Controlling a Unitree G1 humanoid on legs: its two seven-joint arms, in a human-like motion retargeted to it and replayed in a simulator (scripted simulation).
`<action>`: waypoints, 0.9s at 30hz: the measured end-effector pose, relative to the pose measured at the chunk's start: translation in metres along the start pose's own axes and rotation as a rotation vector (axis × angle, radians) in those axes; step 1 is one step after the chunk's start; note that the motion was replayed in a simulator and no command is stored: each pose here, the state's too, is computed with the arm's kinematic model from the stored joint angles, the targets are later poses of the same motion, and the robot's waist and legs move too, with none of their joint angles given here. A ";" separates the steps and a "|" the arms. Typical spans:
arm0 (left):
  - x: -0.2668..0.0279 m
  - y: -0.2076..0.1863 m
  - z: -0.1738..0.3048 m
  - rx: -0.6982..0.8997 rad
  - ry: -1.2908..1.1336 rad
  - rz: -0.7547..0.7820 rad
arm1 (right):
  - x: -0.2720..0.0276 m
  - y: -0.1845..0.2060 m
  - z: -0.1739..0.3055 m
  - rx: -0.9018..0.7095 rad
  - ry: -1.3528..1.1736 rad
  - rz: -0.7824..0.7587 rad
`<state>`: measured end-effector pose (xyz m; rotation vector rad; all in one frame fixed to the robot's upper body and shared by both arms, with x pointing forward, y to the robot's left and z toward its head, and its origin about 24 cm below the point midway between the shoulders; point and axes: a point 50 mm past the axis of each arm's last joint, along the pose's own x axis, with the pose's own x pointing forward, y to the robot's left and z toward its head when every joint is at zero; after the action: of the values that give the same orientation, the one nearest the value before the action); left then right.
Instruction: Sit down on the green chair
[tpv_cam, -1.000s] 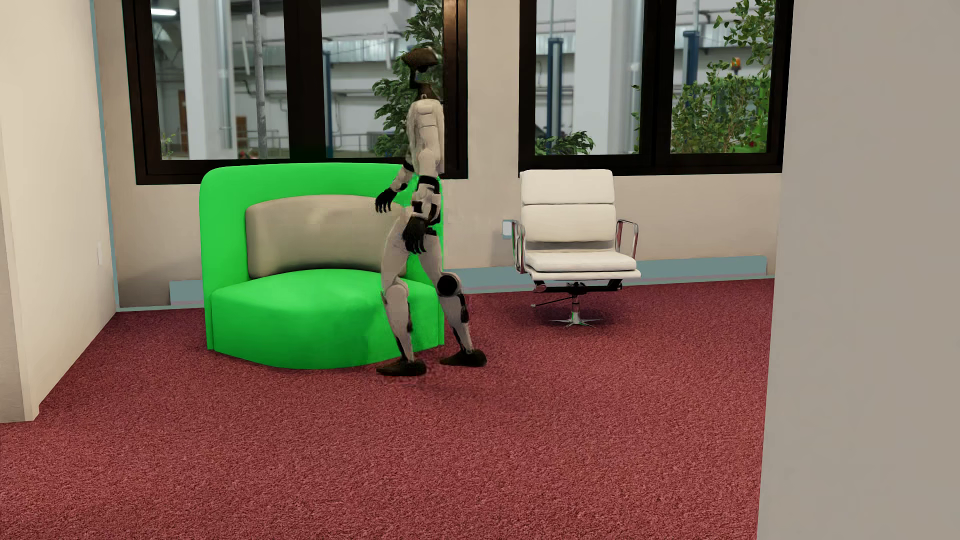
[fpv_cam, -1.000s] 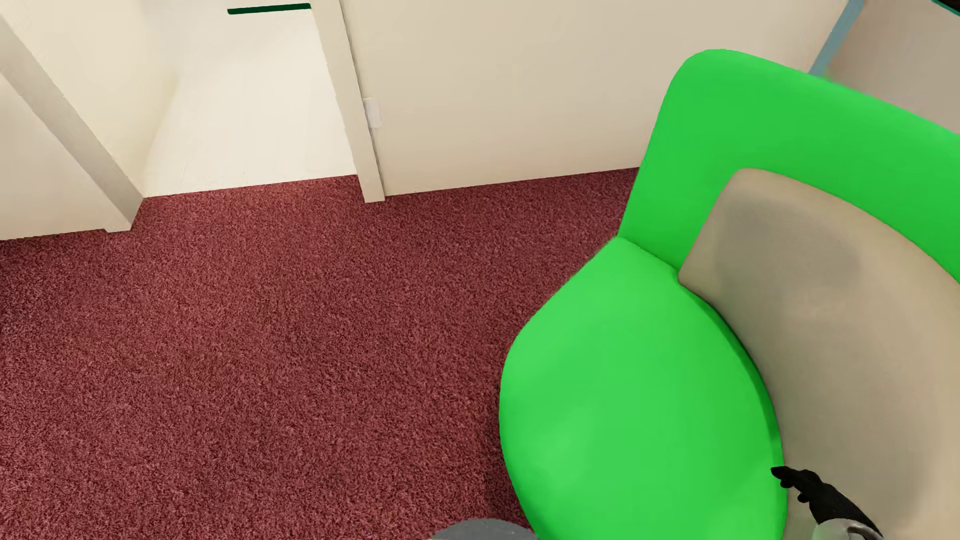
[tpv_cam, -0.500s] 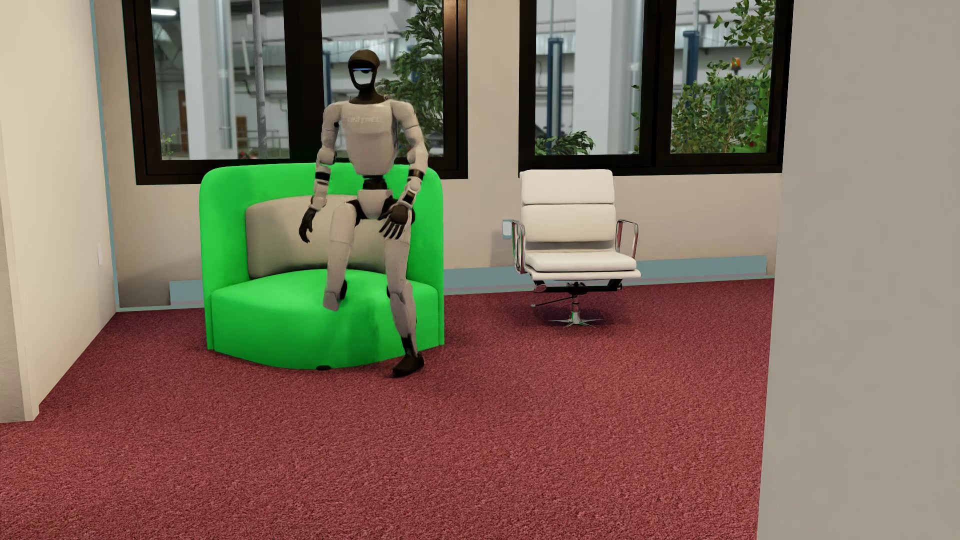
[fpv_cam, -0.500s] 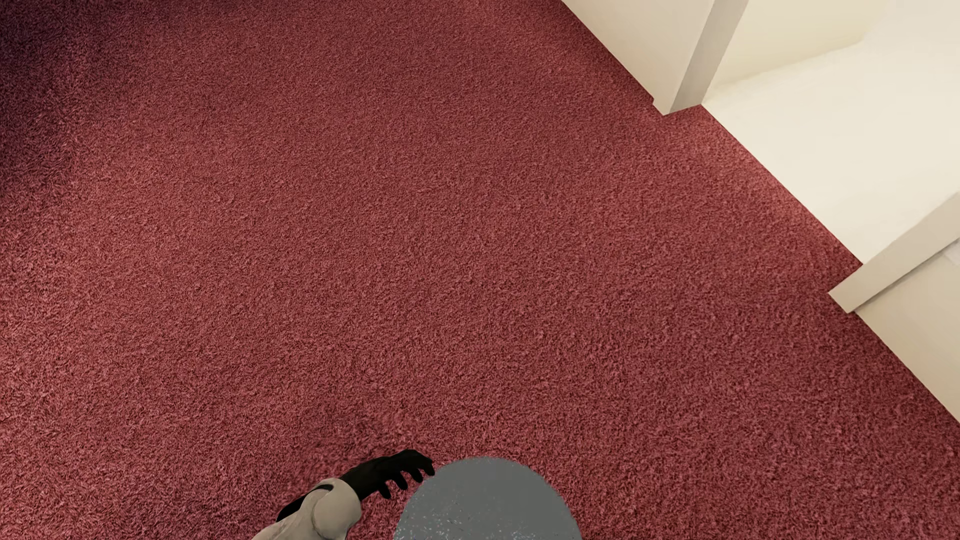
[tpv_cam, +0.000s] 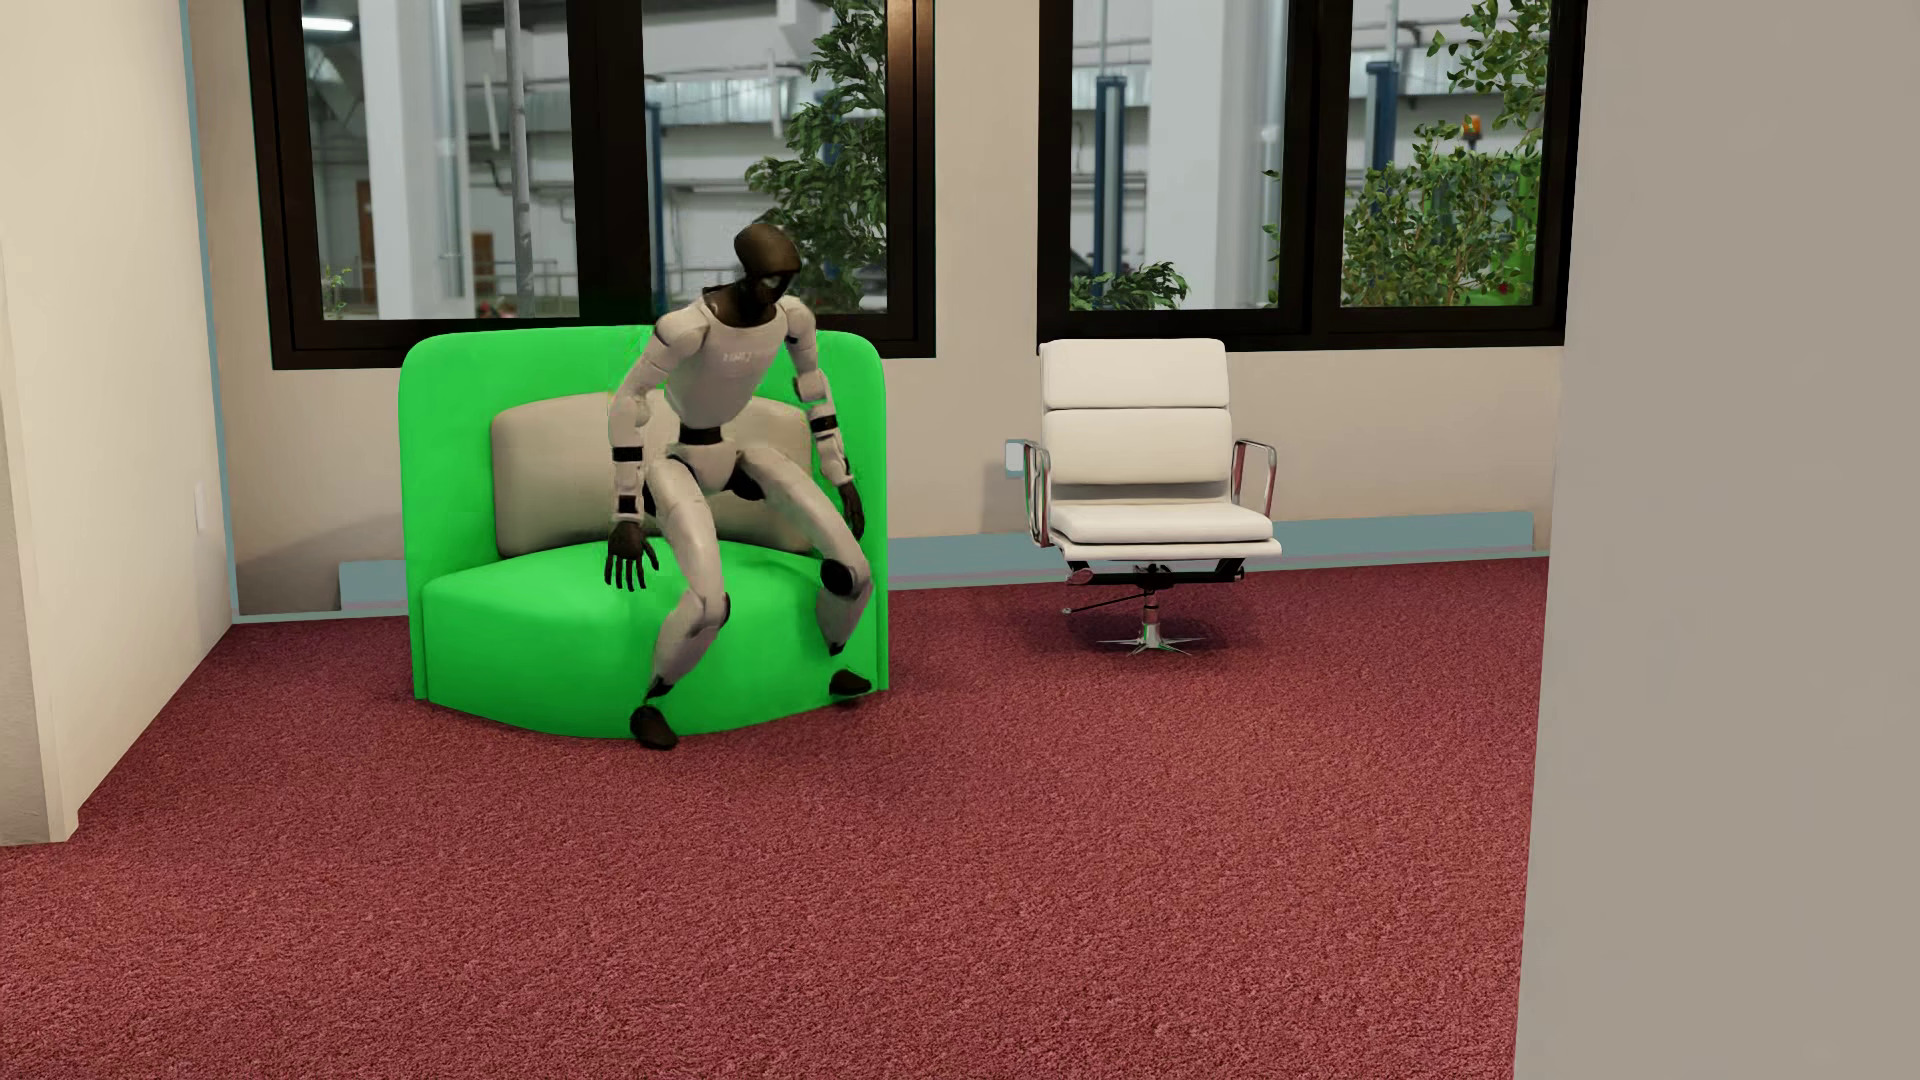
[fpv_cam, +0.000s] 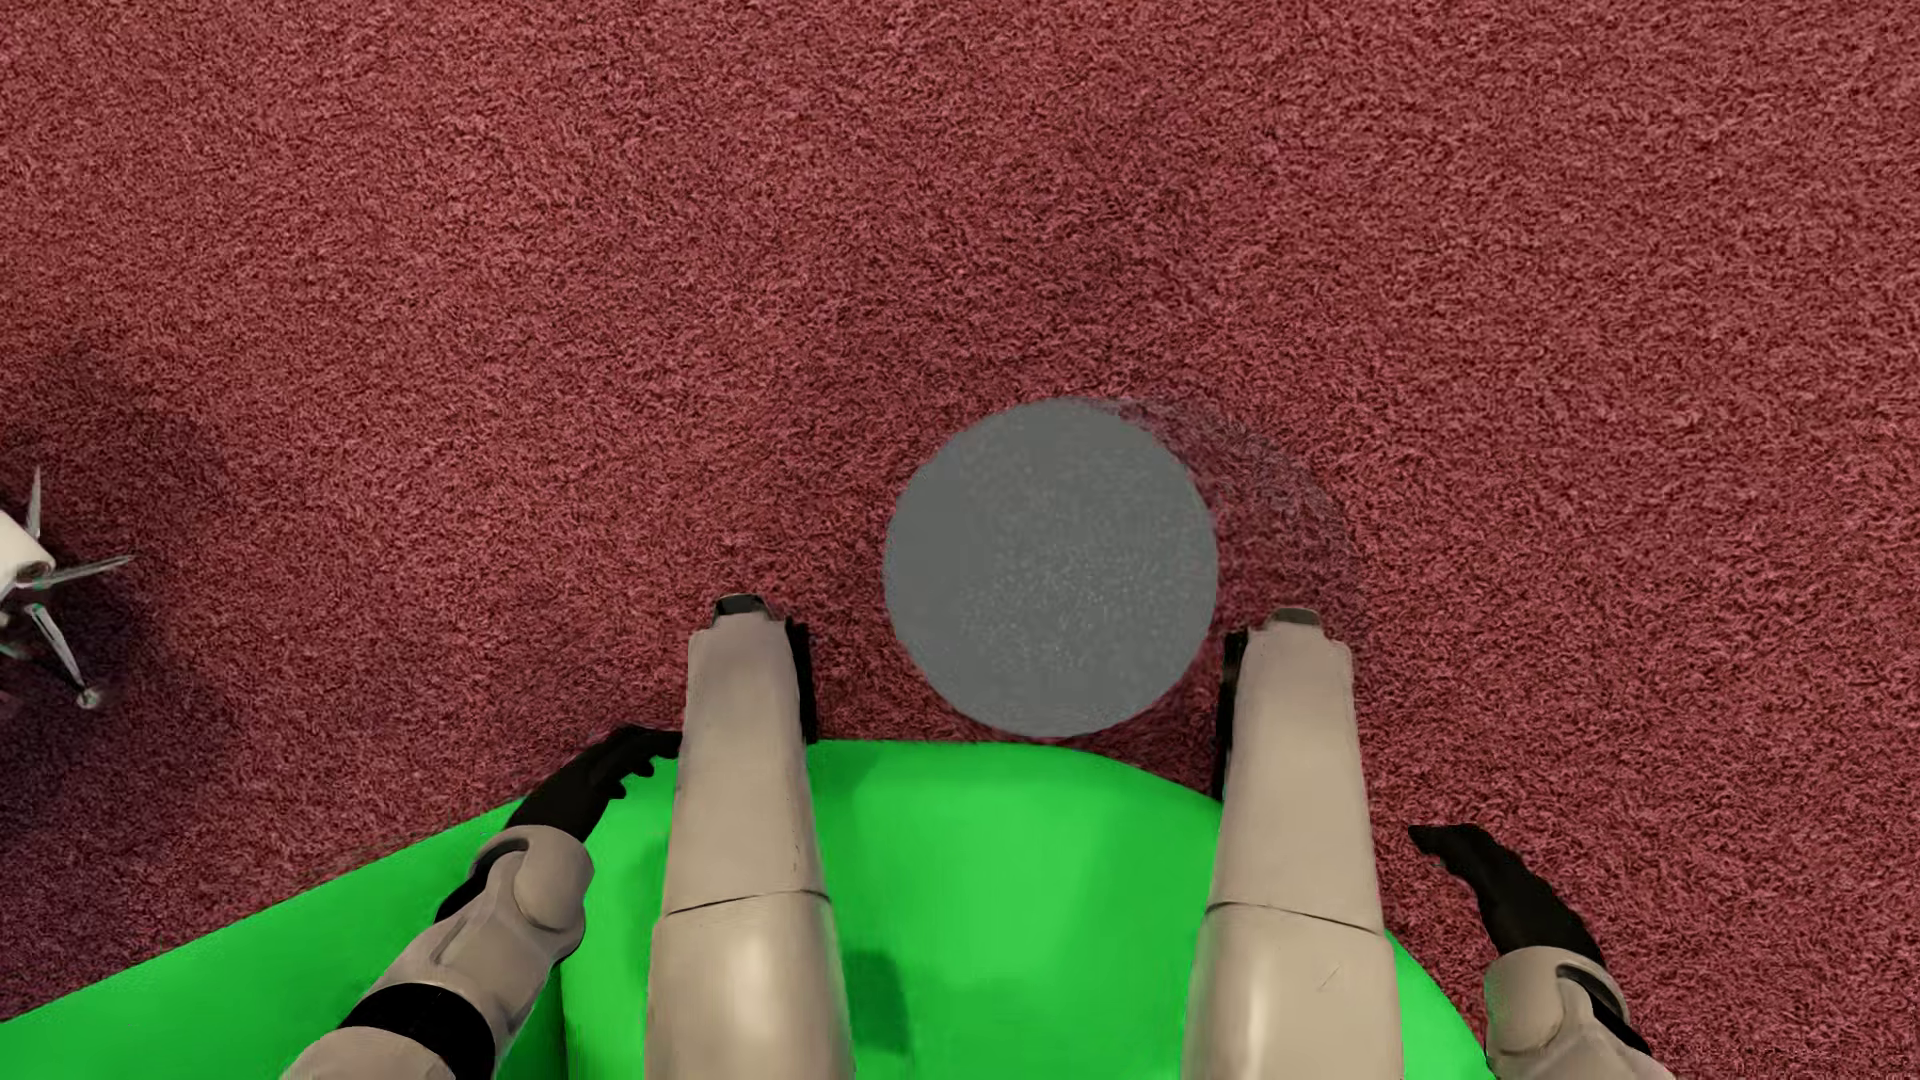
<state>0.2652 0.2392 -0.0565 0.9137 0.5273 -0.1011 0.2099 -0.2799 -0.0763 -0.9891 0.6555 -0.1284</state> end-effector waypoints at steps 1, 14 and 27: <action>0.001 0.007 -0.001 0.004 0.013 0.029 | 0.003 -0.007 0.006 0.003 -0.016 -0.029; -0.017 -0.049 -0.021 -0.064 0.092 -0.114 | 0.015 -0.016 0.019 -0.058 0.018 -0.111; -0.025 -0.070 -0.032 -0.092 0.202 -0.094 | 0.003 0.025 0.003 -0.074 0.129 0.005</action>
<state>0.2097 0.2179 -0.1116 0.8135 0.7574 -0.0691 0.2096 -0.2649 -0.0969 -1.0567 0.7857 -0.1659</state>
